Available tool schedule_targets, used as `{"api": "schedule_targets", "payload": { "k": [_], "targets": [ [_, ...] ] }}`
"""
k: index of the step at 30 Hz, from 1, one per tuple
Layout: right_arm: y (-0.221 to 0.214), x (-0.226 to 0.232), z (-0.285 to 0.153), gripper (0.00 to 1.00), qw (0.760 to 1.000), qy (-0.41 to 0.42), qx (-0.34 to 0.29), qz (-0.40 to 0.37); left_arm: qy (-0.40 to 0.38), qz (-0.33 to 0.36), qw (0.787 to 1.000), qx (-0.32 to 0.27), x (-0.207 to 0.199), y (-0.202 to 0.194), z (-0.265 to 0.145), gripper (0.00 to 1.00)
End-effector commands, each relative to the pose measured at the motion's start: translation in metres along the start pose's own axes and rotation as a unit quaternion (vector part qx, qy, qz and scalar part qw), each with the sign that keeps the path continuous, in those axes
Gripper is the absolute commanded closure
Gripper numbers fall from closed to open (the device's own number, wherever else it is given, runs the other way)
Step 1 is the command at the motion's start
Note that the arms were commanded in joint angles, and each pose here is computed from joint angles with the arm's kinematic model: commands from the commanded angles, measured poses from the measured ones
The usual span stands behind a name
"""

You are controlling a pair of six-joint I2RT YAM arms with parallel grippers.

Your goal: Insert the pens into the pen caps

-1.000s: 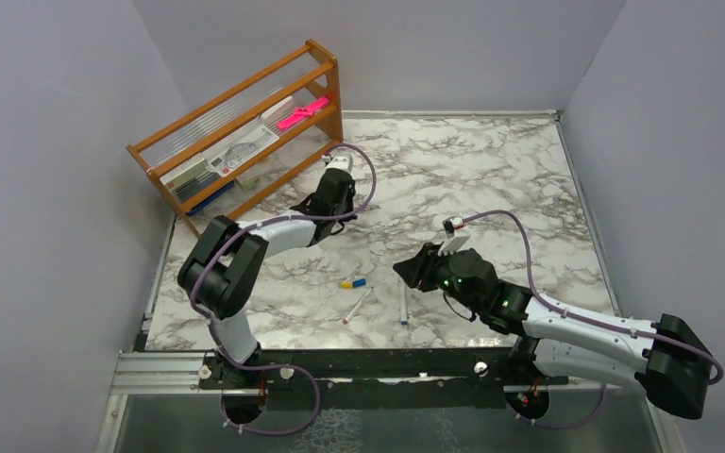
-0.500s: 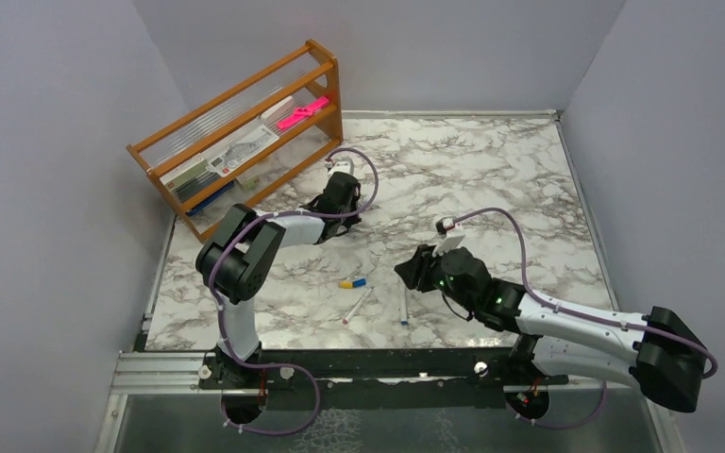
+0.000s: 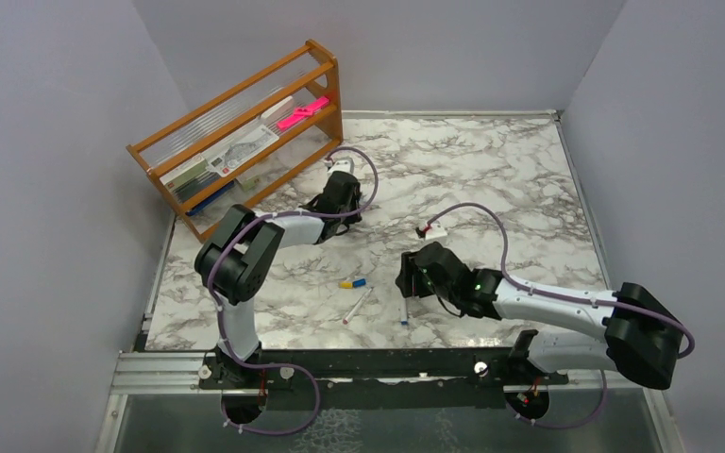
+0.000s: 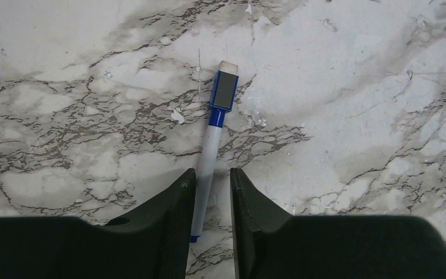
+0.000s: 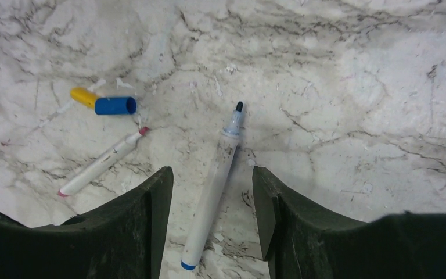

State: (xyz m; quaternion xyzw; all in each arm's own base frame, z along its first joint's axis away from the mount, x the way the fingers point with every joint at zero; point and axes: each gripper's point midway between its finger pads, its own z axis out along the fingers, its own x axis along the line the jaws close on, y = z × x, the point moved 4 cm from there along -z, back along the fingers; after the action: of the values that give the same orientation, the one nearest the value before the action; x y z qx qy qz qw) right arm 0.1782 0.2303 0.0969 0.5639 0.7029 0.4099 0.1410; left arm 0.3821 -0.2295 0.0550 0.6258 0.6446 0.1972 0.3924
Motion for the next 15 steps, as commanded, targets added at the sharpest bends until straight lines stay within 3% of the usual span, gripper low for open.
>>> {"api": "schedule_targets", "payload": {
  "k": [1,8,11,15],
  "targets": [
    [-0.028,-0.003,0.001,0.47,0.998,0.011,0.065,-0.020,-0.047,-0.017,0.998,-0.043,-0.020,0.032,-0.019,0.70],
    [-0.051,-0.008,0.006,0.52,0.994,0.003,0.111,-0.025,-0.084,-0.018,0.991,-0.101,-0.031,0.066,-0.065,0.69],
    [-0.050,-0.007,0.008,0.57,0.993,-0.005,0.117,-0.031,-0.090,-0.021,0.987,-0.133,-0.029,0.078,-0.094,0.68],
    [-0.053,-0.003,0.015,0.58,0.989,-0.016,0.138,-0.051,-0.083,-0.019,0.983,-0.166,-0.017,0.084,-0.130,0.67]
  ]
}}
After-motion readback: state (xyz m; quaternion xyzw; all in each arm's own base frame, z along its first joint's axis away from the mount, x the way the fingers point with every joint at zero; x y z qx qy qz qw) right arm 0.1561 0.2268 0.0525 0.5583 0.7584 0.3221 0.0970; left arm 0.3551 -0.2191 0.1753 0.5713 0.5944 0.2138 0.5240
